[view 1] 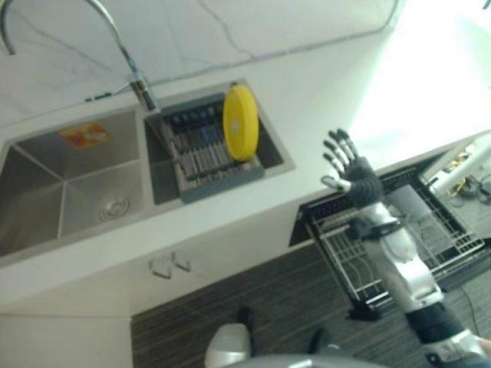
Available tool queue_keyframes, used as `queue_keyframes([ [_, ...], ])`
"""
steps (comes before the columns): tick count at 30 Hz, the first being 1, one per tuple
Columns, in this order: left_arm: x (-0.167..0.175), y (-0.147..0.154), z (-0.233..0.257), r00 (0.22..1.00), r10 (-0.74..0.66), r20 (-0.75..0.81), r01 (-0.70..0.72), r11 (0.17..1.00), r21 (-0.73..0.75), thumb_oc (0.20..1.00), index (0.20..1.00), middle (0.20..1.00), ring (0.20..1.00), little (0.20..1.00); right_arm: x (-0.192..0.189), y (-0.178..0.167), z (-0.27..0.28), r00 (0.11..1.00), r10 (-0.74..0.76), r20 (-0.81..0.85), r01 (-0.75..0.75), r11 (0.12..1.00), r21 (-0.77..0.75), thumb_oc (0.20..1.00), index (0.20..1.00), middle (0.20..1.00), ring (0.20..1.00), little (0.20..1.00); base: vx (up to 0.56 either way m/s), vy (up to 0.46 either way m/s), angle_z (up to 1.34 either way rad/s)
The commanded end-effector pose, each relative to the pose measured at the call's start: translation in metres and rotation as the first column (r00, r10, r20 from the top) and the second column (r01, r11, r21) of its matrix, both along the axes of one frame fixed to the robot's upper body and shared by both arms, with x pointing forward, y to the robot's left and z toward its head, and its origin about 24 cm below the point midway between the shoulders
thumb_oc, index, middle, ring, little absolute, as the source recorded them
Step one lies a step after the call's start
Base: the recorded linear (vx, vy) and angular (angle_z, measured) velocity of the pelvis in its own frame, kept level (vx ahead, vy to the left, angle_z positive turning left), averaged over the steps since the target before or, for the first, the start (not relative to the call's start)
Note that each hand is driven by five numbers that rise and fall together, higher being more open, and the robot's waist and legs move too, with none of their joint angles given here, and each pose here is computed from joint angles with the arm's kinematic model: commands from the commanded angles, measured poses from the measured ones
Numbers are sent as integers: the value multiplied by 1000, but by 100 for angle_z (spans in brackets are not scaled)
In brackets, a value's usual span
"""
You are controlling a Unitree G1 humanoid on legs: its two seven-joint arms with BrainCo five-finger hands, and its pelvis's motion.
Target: Place the dishes in the dishwasher.
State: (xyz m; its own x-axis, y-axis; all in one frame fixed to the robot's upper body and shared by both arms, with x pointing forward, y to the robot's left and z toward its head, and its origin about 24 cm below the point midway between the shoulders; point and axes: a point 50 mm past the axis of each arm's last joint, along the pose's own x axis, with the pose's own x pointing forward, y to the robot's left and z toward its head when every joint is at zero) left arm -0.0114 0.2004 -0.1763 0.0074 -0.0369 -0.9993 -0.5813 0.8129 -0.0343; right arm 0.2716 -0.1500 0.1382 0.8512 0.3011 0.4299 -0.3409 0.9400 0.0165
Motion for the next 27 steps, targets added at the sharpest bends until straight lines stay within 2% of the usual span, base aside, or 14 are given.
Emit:
queue_keyframes([
  [1,0,0,-1,998,-50,-42,50,999,-3,1000,1000,1000,1000,1000,4,8,36,990,29,139,-37,998,60,1000,1000,1000,1000,1000,100,-14,0],
  [7,-7,4,0,993,-97,-72,97,995,1,1000,1000,1000,1000,1000,21,19,57,982,-47,180,29,994,103,1000,1000,1000,1000,1000,87,1,16],
  [14,-12,10,2,987,-130,-95,130,991,-1,1000,1000,1000,1000,1000,36,31,66,985,-70,158,54,993,103,1000,1000,1000,1000,1000,45,18,10],
  [22,-13,14,2,979,-173,-107,173,985,-5,1000,1000,1000,1000,1000,49,35,82,973,-149,174,118,977,176,1000,1000,1000,1000,1000,41,9,5],
  [27,-16,18,4,975,-185,-120,186,983,-5,1000,1000,1000,1000,1000,58,25,95,952,-233,200,196,962,189,1000,1000,1000,1000,1000,46,20,12],
])
